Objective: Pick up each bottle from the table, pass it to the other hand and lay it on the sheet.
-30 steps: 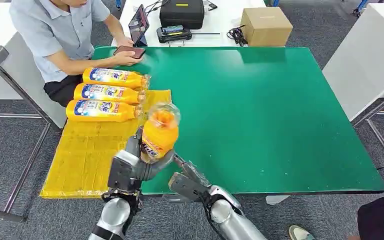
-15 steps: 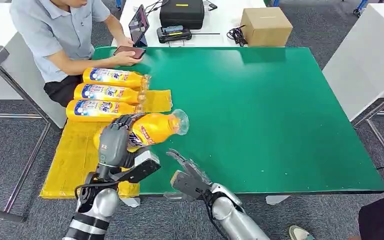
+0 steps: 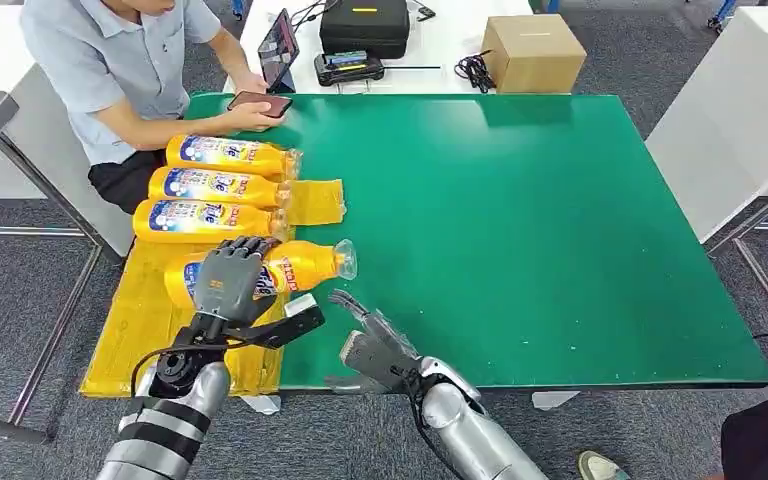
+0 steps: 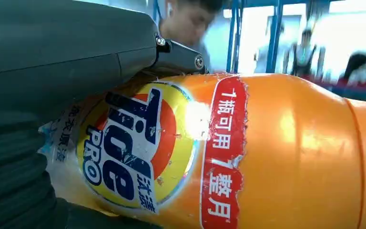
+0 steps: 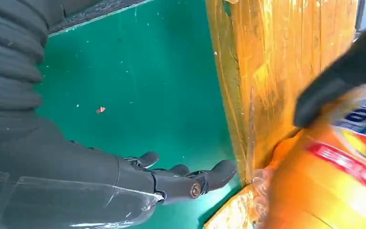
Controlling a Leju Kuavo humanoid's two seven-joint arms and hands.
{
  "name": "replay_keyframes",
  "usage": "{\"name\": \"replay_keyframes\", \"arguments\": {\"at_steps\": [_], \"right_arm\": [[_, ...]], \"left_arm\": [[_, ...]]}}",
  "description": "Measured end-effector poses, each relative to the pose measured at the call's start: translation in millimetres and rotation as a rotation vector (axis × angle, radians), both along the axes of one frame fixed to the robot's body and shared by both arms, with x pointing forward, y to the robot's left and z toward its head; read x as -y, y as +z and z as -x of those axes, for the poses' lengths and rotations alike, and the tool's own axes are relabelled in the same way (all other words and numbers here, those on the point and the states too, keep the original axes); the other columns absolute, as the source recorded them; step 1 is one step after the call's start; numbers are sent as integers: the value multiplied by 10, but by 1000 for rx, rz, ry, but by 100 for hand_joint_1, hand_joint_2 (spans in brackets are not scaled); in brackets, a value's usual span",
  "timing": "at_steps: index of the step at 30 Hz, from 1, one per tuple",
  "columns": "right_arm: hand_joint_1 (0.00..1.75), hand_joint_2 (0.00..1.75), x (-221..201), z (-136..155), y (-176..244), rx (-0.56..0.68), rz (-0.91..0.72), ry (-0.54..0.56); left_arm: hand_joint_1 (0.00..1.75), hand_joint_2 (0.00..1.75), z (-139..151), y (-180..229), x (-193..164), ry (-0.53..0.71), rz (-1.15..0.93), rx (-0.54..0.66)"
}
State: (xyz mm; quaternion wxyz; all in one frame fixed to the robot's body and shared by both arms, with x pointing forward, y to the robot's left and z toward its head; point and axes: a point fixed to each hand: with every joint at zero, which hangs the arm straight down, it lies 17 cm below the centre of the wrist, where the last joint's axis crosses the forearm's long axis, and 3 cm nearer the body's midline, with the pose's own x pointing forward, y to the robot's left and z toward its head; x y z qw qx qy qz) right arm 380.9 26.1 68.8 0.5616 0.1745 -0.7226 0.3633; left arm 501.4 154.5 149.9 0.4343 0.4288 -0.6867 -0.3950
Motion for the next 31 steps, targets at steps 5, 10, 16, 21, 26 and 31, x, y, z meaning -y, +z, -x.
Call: {"name": "replay_keyframes", "arguments": {"at_steps": [5,10,16,21,26,31], "right_arm": [[0,175,-25,-7,37,4,-5,14],[0,175,-81,22,61,3,-11,31],[0,175,-139,36,96,9,-15,51],[0,175,-198,71,124,10,-22,75],[0,175,-243,107,146,11,-29,95],[0,175,-265,125,154,12,-31,105]], "left_arm": [[175,175,-125,-239,-77,1,13,-89],[175,175,-261,-294,-203,22,19,-121],[175,175,-397,-374,-333,39,12,-159],[152,175,-478,-461,-468,68,-6,-192],[129,175,-507,-693,-565,72,-18,-282],[138,175,-514,-819,-582,57,-21,-329]]}}
